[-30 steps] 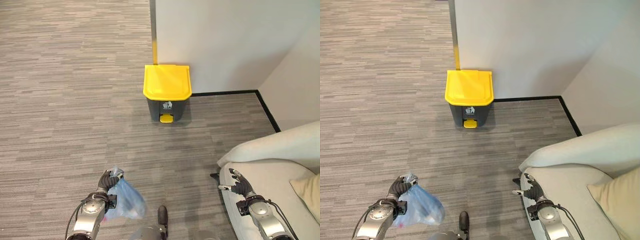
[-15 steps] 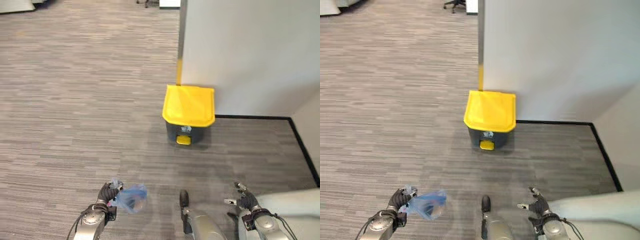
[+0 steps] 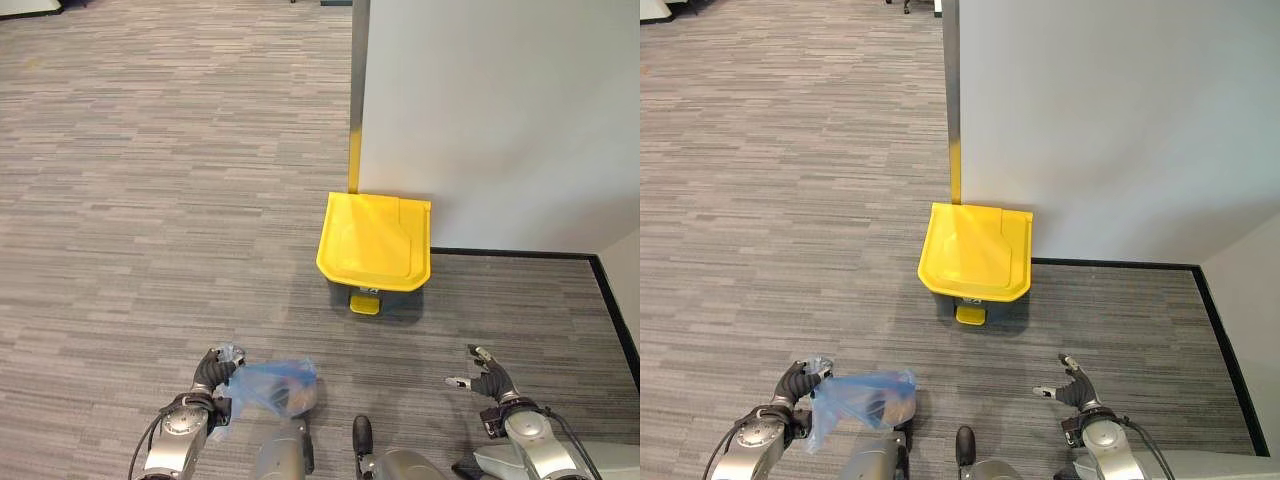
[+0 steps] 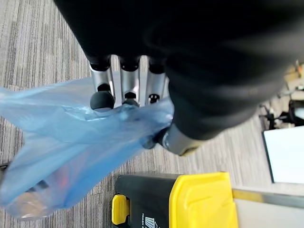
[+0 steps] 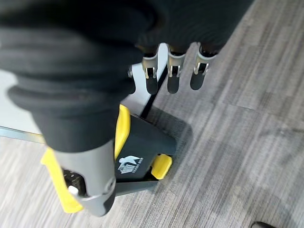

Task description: Gather garbage on tea table into small bin, then transfer packed bag to large trash can.

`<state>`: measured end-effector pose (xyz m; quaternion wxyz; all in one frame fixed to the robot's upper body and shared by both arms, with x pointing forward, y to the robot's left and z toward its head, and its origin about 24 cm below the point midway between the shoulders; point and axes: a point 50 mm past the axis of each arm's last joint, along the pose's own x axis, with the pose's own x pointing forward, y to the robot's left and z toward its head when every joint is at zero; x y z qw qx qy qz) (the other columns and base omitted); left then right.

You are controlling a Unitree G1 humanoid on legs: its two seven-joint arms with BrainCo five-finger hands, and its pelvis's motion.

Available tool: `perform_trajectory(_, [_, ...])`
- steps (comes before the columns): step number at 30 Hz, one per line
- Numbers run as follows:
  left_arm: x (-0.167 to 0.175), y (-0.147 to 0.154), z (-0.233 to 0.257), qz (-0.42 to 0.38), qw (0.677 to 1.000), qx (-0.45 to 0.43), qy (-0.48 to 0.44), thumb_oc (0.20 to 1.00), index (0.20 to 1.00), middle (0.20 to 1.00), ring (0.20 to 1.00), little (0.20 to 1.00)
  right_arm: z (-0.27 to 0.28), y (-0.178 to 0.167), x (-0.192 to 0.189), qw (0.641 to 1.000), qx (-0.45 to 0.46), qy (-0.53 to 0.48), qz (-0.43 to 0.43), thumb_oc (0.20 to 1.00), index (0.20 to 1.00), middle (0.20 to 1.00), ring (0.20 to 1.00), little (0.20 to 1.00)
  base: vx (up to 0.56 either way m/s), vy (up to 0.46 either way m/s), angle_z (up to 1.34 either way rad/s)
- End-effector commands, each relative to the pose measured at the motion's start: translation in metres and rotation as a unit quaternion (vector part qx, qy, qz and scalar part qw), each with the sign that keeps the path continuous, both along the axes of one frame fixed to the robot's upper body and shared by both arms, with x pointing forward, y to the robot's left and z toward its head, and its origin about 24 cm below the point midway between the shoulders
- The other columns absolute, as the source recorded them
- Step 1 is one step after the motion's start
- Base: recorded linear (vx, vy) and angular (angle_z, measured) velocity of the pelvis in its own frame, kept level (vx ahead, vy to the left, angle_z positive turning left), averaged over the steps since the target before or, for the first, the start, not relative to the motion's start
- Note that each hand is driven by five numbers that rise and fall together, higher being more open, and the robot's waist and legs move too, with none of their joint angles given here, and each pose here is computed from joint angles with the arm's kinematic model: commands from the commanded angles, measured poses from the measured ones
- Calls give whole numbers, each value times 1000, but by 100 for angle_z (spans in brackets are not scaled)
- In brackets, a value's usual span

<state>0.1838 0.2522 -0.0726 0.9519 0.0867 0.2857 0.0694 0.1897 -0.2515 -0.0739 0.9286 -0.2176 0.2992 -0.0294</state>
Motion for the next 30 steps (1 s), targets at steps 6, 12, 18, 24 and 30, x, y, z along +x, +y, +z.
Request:
perform_trajectory(6, [16,15,26,-8,997,37,-61,200,200,200,200,200,11,2,14,1000,-3,-29,11,1000,1000,1000,1000,1000,137,236,-48])
perform_trajectory(12, [13,21,26,13,997,37,-64,200,200,200,200,200,13,9,18,999,4,-35,21,1000,1000,1000,1000,1000,131,74,-41])
perform_trajectory(18, [9,22,22,22,998,31,-55,200,200,200,200,200,13,8,18,999,-2,-34,22,1000,1000,1000,1000,1000,158,-61,-10])
perform_trajectory(24, [8,13,18,18,999,10,-50,200,200,200,200,200,9,-9,4,999,9,-31,-31,1000,1000,1000,1000,1000,236,-240,66])
perform_trajectory(30, [10,13,17,15,999,15,-46,200,200,200,200,200,8,-21,-2,999,-7,-21,-47,1000,1000,1000,1000,1000,71,-13,13])
